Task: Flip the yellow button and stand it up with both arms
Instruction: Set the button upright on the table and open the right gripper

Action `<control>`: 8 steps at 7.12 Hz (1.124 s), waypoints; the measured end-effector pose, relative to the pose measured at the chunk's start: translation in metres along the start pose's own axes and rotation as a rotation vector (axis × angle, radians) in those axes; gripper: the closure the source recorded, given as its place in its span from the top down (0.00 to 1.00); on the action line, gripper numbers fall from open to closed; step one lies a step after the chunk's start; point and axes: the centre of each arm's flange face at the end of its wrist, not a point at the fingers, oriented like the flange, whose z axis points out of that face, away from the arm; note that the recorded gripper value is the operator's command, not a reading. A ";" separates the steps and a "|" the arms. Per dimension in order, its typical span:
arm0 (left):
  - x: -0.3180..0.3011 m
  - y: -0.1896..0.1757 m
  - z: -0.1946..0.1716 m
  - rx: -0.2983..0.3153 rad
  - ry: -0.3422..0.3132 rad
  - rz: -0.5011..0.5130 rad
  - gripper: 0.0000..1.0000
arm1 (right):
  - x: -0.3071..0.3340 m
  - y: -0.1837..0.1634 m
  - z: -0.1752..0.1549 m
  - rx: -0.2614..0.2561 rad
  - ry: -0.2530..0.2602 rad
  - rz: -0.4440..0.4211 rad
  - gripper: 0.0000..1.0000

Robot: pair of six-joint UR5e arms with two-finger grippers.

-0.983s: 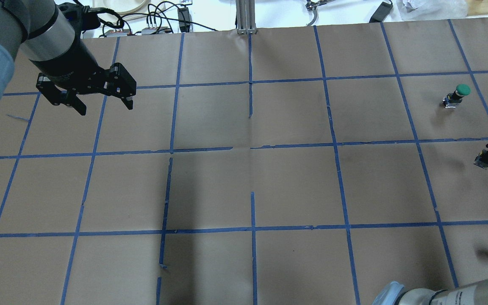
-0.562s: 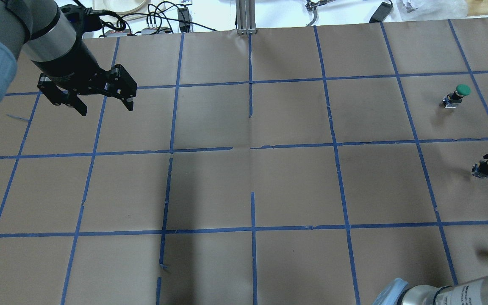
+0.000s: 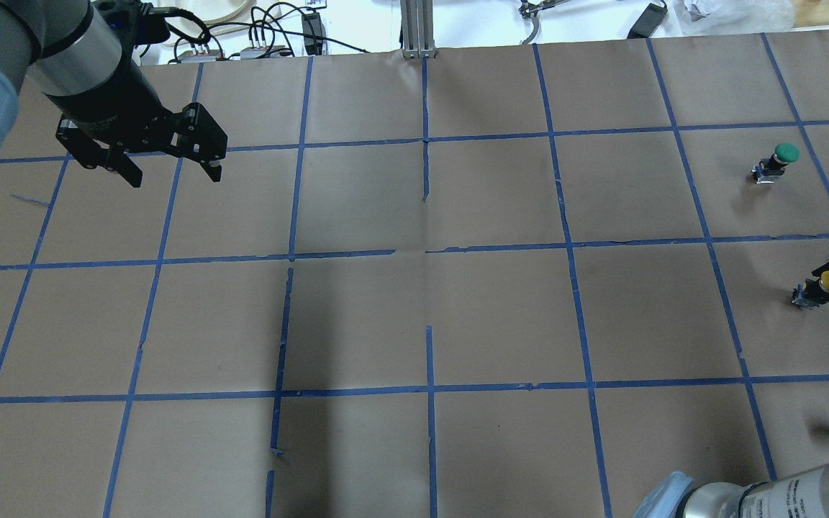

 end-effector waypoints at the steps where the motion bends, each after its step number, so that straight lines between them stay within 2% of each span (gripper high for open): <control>1: -0.002 0.001 -0.005 0.011 -0.003 -0.004 1.00 | 0.000 0.000 0.001 0.001 -0.001 0.004 0.94; 2: -0.003 0.004 -0.011 0.021 -0.005 -0.005 1.00 | 0.001 0.000 0.001 0.004 0.004 0.012 0.99; 5: -0.003 0.009 -0.018 0.037 -0.006 -0.008 1.00 | 0.004 -0.003 -0.008 0.012 0.040 0.067 0.99; 7: 0.002 0.025 -0.025 0.052 -0.001 -0.016 1.00 | 0.003 -0.007 -0.020 0.003 0.053 0.272 0.99; 8: 0.004 0.031 -0.023 0.048 -0.002 -0.015 1.00 | 0.002 -0.014 -0.036 -0.017 0.075 0.363 1.00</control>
